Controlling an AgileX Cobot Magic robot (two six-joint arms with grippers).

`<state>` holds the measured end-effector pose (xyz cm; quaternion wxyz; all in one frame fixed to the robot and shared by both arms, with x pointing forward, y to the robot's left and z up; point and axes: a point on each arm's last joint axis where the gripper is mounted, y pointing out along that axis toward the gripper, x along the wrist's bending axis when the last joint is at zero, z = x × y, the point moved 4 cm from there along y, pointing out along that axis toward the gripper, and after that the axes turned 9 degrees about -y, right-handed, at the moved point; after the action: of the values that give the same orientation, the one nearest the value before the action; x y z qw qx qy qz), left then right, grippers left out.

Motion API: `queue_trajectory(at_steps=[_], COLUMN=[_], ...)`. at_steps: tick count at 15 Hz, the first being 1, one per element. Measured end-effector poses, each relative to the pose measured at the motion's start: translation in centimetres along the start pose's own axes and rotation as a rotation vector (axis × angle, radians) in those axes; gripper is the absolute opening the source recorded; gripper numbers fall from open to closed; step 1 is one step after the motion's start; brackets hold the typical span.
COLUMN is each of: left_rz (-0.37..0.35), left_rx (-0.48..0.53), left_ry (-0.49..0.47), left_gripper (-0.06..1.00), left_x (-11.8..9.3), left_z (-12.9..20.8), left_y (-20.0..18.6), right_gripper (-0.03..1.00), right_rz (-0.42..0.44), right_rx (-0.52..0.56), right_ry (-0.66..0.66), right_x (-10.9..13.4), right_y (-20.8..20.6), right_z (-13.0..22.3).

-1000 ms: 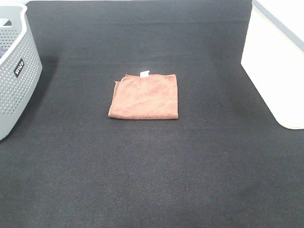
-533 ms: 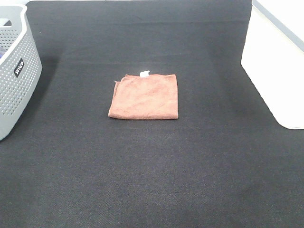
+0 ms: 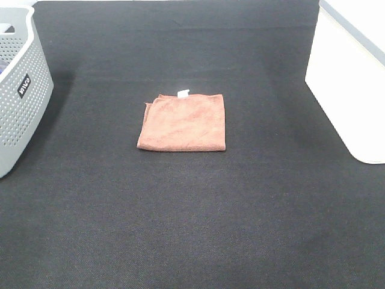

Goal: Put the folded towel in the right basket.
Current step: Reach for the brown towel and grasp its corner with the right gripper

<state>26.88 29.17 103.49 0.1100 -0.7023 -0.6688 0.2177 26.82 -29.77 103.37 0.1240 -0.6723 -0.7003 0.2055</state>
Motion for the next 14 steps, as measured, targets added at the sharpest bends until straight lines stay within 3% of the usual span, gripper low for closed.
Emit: queue_trajectory(at_steps=[14], left_rz=[0.000], left_rx=[0.000], left_ry=[0.000], left_gripper=[0.88], left_x=[0.00], left_z=[0.00], left_y=[0.00], right_gripper=[0.67], right_rz=[0.000], right_rx=[0.000], right_ry=[0.000], right_x=[0.00], right_y=[0.00], right_z=[0.00])
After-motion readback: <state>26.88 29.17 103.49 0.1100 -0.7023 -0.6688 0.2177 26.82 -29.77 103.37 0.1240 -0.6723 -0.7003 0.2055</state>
